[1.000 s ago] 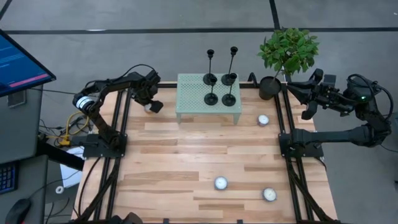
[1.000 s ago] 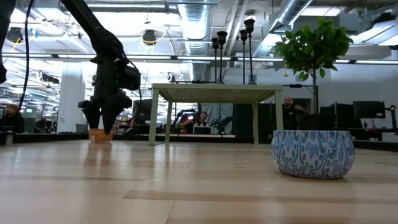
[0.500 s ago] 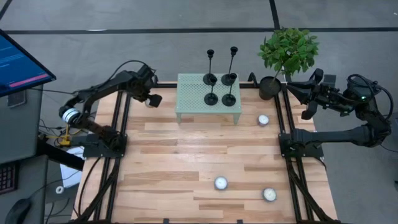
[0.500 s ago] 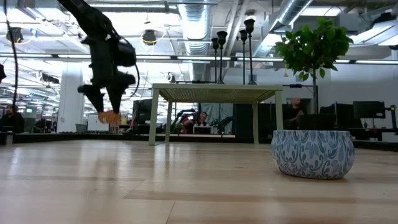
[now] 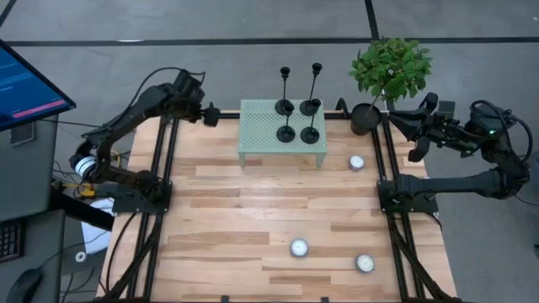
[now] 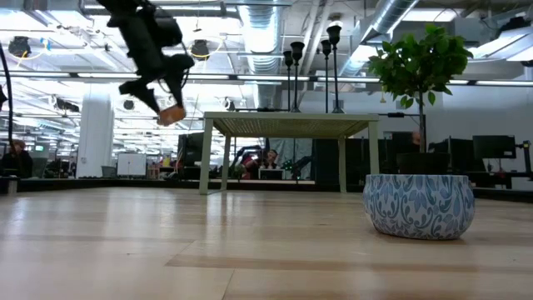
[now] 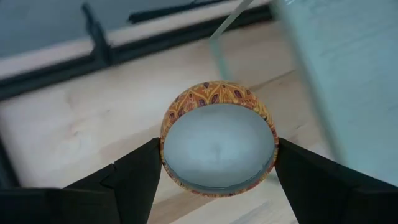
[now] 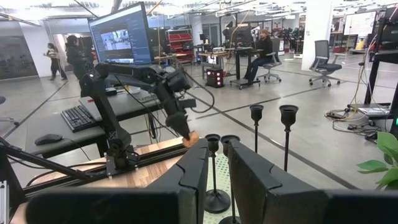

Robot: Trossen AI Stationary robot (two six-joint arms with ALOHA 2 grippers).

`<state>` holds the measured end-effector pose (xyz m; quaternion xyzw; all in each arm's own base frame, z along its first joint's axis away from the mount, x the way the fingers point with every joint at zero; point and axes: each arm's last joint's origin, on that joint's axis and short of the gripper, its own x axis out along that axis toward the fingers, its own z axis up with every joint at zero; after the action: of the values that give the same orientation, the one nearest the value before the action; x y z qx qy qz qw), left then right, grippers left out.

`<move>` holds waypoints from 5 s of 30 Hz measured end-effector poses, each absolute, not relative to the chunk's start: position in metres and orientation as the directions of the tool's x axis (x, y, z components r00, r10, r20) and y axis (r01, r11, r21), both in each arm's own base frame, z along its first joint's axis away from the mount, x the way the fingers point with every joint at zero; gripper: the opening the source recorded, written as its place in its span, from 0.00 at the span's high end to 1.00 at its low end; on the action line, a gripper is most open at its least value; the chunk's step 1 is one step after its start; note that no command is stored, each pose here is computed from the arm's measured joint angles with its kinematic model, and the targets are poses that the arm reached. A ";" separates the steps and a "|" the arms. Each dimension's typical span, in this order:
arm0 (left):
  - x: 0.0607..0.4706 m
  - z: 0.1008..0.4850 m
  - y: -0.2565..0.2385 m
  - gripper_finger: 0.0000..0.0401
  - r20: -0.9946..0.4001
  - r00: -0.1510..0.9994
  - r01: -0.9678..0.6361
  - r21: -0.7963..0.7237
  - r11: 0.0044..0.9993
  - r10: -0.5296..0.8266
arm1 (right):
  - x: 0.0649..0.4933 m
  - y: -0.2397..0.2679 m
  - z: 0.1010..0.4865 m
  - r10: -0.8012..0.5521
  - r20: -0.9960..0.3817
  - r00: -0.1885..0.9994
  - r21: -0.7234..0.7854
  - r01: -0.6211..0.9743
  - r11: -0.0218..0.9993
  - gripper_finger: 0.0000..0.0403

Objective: Pick & Place candle stick holders
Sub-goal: Put the yellow scented candle on the shelf

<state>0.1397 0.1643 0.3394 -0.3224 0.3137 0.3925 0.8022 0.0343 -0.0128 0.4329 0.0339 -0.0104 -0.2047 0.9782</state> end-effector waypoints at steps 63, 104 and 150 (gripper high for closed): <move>0.283 0.371 0.218 0.22 -0.664 0.619 -0.684 -0.193 0.704 0.419 | 0.034 -0.013 0.430 -0.398 -0.018 0.917 0.073 0.398 0.914 0.86; 0.241 0.365 0.185 0.99 -0.660 0.584 -0.728 -0.168 0.664 0.473 | 0.034 -0.013 0.430 -0.398 -0.018 0.917 0.065 0.398 0.915 0.86; 0.256 0.350 0.183 1.00 -0.706 0.536 -0.757 -0.158 0.634 0.464 | 0.034 -0.013 0.429 -0.398 -0.034 0.917 0.037 0.400 0.916 0.86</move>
<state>0.2562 0.1826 0.3499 -0.2299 0.3193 0.3609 0.8455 0.0341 -0.0127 0.4289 0.0215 0.0128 -0.2038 0.9787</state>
